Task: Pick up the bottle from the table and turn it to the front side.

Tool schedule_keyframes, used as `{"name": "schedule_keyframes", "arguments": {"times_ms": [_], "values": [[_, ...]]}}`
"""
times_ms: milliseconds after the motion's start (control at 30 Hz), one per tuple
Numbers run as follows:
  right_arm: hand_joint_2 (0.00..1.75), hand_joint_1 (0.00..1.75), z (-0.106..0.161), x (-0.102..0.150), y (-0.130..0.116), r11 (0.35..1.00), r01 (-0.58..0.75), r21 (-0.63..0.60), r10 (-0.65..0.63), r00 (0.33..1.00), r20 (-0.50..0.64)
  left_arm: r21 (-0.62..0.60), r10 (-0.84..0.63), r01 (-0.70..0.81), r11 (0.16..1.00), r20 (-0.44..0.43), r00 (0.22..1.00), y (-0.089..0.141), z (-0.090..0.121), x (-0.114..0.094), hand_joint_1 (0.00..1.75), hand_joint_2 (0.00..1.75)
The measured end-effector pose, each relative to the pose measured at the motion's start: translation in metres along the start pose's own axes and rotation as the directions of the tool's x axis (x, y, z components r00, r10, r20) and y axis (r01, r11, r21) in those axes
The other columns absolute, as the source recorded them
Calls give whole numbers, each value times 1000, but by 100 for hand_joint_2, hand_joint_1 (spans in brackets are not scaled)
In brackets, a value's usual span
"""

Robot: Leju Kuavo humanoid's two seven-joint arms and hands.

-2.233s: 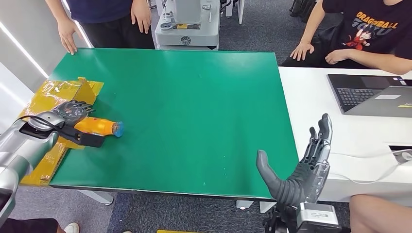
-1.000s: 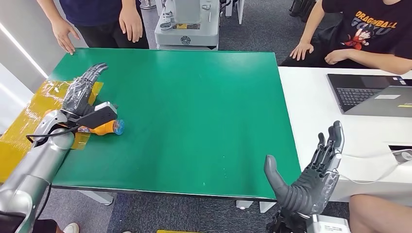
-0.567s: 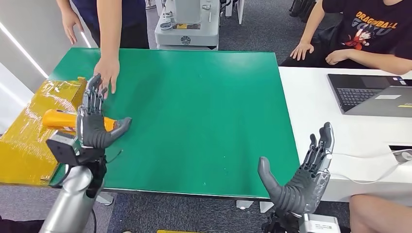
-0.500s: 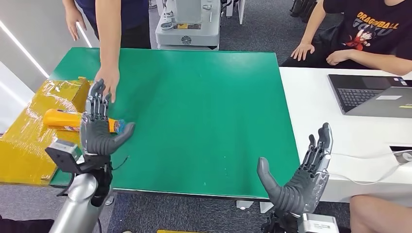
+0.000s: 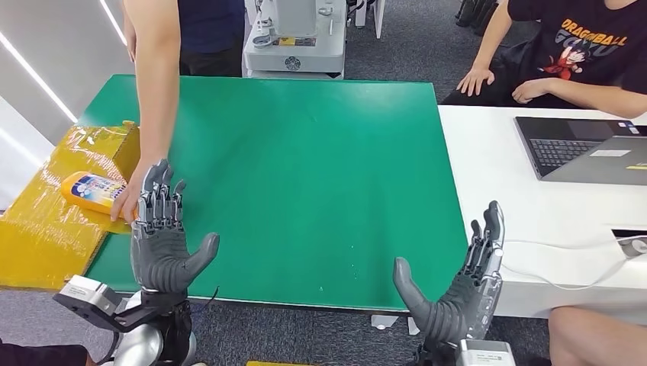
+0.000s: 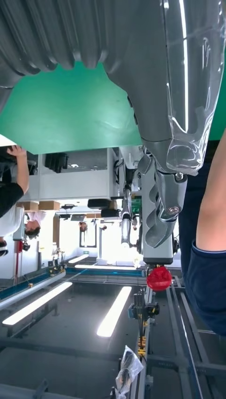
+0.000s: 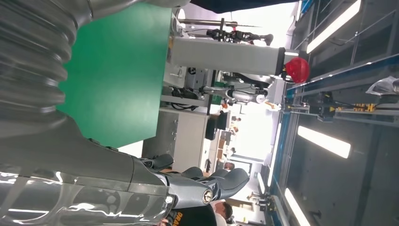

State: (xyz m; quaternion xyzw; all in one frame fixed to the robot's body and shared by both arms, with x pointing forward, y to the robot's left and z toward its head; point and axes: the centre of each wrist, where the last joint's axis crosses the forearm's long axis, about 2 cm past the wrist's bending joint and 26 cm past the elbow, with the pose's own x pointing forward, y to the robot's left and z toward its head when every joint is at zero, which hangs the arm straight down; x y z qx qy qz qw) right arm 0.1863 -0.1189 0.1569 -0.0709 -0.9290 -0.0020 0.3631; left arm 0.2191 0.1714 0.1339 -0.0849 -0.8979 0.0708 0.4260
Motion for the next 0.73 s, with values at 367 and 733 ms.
{"name": "schedule_keyframes", "arguments": {"times_ms": [367, 733], "values": [[175, 0, 0, 1, 0, 1000, -5, 13, 5, 1000, -6, -21, -5, 6, 1000, 8, 1000, -8, 2, 8, 0, 175], [175, 0, -5, 4, 1, 999, 5, 45, -5, 1000, 0, -26, 24, -24, 999, 5, 1000, -14, -1, 12, 0, 175]]}}
